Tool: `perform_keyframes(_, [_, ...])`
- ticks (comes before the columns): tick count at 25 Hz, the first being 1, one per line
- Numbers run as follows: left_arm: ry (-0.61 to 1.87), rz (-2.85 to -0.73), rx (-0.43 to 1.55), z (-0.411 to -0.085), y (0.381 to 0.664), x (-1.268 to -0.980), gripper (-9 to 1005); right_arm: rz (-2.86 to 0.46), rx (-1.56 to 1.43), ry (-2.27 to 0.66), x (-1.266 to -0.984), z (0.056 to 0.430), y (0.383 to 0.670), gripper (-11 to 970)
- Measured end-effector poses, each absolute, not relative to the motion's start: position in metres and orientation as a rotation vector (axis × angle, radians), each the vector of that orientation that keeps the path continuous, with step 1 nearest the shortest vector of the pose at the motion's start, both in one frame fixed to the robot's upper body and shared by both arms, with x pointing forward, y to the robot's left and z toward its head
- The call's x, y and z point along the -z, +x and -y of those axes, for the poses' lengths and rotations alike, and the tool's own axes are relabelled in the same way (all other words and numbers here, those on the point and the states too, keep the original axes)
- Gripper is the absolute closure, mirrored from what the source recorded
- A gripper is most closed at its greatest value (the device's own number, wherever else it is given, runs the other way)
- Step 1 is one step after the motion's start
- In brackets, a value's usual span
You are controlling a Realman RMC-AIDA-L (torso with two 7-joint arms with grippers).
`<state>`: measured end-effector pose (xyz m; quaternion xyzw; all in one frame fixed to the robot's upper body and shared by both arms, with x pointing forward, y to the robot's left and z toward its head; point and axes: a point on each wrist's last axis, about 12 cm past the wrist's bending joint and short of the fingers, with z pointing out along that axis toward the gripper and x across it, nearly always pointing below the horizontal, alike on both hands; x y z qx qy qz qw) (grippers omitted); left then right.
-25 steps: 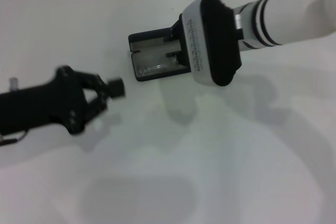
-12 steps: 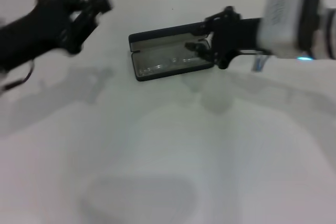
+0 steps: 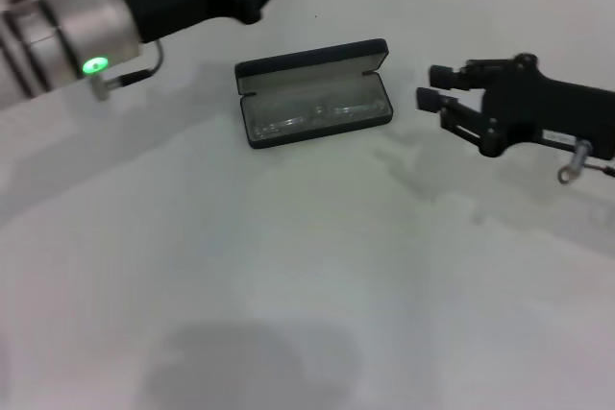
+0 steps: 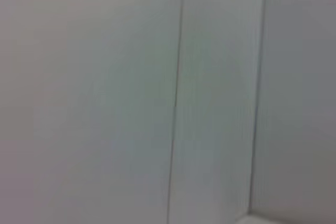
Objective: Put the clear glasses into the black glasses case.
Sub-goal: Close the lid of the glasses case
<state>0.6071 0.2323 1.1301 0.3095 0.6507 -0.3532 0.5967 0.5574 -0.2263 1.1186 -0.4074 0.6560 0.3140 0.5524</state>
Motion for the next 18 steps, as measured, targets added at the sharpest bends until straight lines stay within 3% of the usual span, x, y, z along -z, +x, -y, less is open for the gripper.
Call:
perform_keyframes(6, [0.750,-1.689,0.695,-0.203,0.629,-1.110,938,-1.511,-0.898,-0.826,-1.111,0.245,0.543,702])
perform_keyframes(18, [0.801,-1.803,0.548,-0.182,0.634,-1.091,929,-1.537,-0.928,-0.823,-1.105,0.237,0.550,701])
